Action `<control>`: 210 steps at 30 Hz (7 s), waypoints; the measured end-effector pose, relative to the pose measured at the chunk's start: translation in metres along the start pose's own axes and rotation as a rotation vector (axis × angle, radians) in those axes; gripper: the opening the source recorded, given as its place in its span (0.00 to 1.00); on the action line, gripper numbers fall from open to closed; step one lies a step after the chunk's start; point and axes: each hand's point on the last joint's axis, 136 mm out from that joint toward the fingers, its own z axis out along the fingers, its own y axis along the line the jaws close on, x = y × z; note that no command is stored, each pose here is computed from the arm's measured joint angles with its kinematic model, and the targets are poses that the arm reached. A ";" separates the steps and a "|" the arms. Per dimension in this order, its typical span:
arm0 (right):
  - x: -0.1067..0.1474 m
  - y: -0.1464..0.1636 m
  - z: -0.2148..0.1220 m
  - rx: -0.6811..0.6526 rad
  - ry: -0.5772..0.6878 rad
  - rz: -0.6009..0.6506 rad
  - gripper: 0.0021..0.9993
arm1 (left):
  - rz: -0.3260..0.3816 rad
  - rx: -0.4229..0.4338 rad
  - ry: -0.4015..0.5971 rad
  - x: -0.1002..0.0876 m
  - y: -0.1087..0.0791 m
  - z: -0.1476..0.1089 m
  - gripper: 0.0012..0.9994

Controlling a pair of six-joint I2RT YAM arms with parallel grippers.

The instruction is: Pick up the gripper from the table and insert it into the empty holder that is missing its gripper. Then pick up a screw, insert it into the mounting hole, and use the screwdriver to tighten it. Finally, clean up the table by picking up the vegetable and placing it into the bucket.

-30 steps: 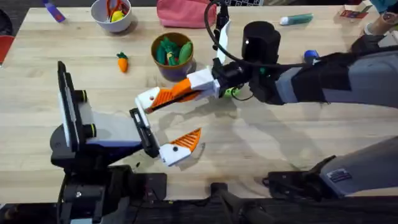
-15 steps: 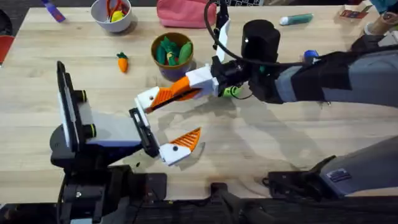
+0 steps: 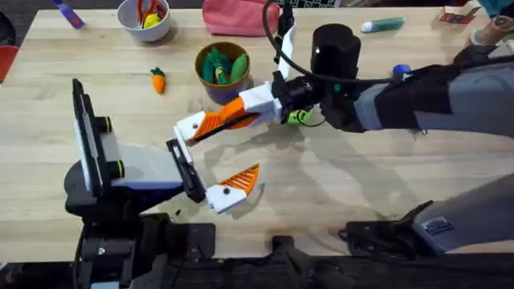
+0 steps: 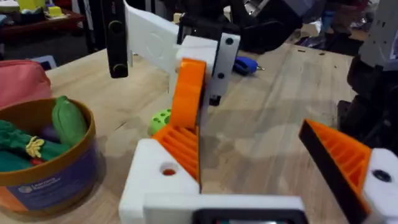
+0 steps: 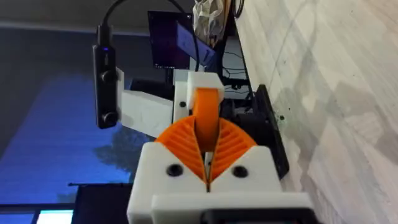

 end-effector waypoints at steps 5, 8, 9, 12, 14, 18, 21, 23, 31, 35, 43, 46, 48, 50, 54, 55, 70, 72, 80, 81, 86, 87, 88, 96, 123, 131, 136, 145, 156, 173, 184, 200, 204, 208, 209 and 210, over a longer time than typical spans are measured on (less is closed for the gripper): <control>0.000 0.000 0.000 0.000 0.000 0.000 0.01 | 0.000 0.000 0.000 0.000 0.000 0.000 0.99; 0.000 0.000 0.000 0.000 0.000 0.000 0.01 | 0.000 0.000 0.000 0.000 0.000 0.000 0.99; 0.000 0.000 0.000 0.000 0.000 0.000 0.01 | 0.000 0.000 0.000 0.000 0.000 0.000 0.99; 0.000 0.000 0.000 0.000 -0.001 0.005 0.06 | 0.000 -0.001 0.000 0.000 0.000 0.000 0.99; -0.002 0.000 0.000 0.002 -0.008 0.003 0.29 | -0.003 0.005 0.000 0.000 -0.001 0.000 0.99; -0.007 0.004 0.000 0.000 -0.019 -0.018 0.87 | -0.003 0.010 0.000 0.000 -0.002 0.000 0.99; -0.008 0.004 0.000 0.001 -0.025 -0.019 0.93 | -0.003 0.010 0.001 0.000 -0.002 0.000 0.99; -0.008 0.004 0.000 0.001 -0.025 -0.019 0.93 | -0.003 0.010 0.000 0.000 -0.002 0.000 0.99; -0.008 0.004 0.000 0.002 -0.025 -0.019 0.94 | -0.003 0.010 0.000 0.000 -0.002 0.000 0.99; -0.008 0.004 0.000 0.002 -0.025 -0.019 0.94 | -0.005 0.010 0.000 0.000 -0.002 0.000 0.99; -0.008 0.004 0.000 0.003 -0.026 -0.039 0.94 | -0.005 0.010 0.000 0.000 -0.002 0.000 0.99; -0.008 -0.001 -0.002 0.017 -0.028 -0.035 0.94 | -0.005 0.010 0.000 0.000 -0.002 0.000 0.99; -0.008 -0.009 -0.008 0.047 -0.038 0.004 0.94 | -0.005 0.010 0.000 0.000 -0.002 0.000 0.99; -0.006 -0.018 -0.018 0.095 -0.063 0.049 0.94 | -0.006 0.010 0.000 0.000 -0.002 0.000 0.99; -0.001 -0.023 -0.043 0.206 -0.132 0.088 0.94 | -0.005 0.010 0.000 0.000 -0.002 0.000 0.99; 0.001 -0.022 -0.051 0.237 -0.150 0.086 0.94 | -0.005 0.010 0.000 0.000 -0.002 0.000 0.99; 0.029 0.015 -0.153 0.979 -0.145 -0.032 0.94 | -0.006 0.010 0.000 0.000 -0.002 0.000 0.99; 0.028 0.020 -0.163 1.089 -0.106 -0.072 0.93 | -0.006 0.010 0.000 0.000 -0.002 0.000 0.99; 0.019 -0.004 -0.170 1.399 0.094 -0.172 0.87 | -0.006 0.010 0.000 0.000 -0.002 0.000 0.99; 0.019 -0.009 -0.169 1.416 0.113 -0.169 0.86 | -0.006 0.010 0.000 0.000 -0.002 0.000 0.99; 0.009 -0.026 -0.171 1.465 0.117 -0.151 0.85 | -0.006 0.010 0.000 0.000 -0.002 0.000 0.99; 0.005 -0.027 -0.170 1.468 0.101 -0.155 0.85 | -0.006 0.010 0.000 0.000 -0.002 0.000 0.99; 0.002 -0.027 -0.170 1.469 0.085 -0.160 0.85 | -0.006 0.010 0.000 0.000 -0.002 0.000 0.99; 0.001 -0.053 -0.169 1.474 0.044 -0.142 0.78 | -0.006 0.010 0.000 0.000 -0.002 0.000 0.99; -0.009 -0.115 -0.175 1.499 0.065 -0.056 0.37 | -0.006 0.010 0.000 0.000 -0.002 0.000 0.99; -0.005 -0.129 -0.174 1.507 0.101 -0.029 0.31 | -0.006 0.010 0.000 0.000 -0.002 0.000 0.99; -0.009 -0.132 -0.173 1.505 0.095 -0.037 0.27 | -0.006 0.010 0.000 0.000 -0.002 0.000 0.99; -0.011 -0.133 -0.169 1.502 0.093 -0.053 0.01 | -0.006 0.010 0.000 0.000 -0.002 0.000 0.99; -0.007 -0.132 -0.169 1.506 0.111 -0.044 0.00 | -0.006 0.010 0.000 0.000 -0.002 0.000 0.99; -0.022 0.035 -0.176 1.474 0.059 -0.227 0.00 | -0.006 0.010 0.000 0.000 -0.002 0.000 0.99; -0.022 0.090 -0.125 1.415 0.164 -0.434 0.00 | -0.006 0.010 0.001 0.000 -0.002 0.000 0.99; -0.017 0.091 -0.011 1.287 0.427 -0.826 0.00 | -0.005 0.010 0.000 0.000 -0.002 0.000 0.99; -0.013 0.096 0.006 1.247 0.477 -0.943 0.00 | -0.006 0.010 0.000 0.000 -0.002 0.000 0.99; -0.004 0.099 0.020 1.170 0.561 -1.045 0.00 | -0.006 0.010 0.000 0.000 -0.002 0.000 0.99; -0.002 0.100 0.023 1.150 0.576 -1.066 0.00 | -0.006 0.010 0.000 0.000 -0.002 0.000 0.99; 0.000 0.101 0.026 1.132 0.589 -1.085 0.00 | -0.006 0.010 0.000 0.000 -0.002 0.000 0.99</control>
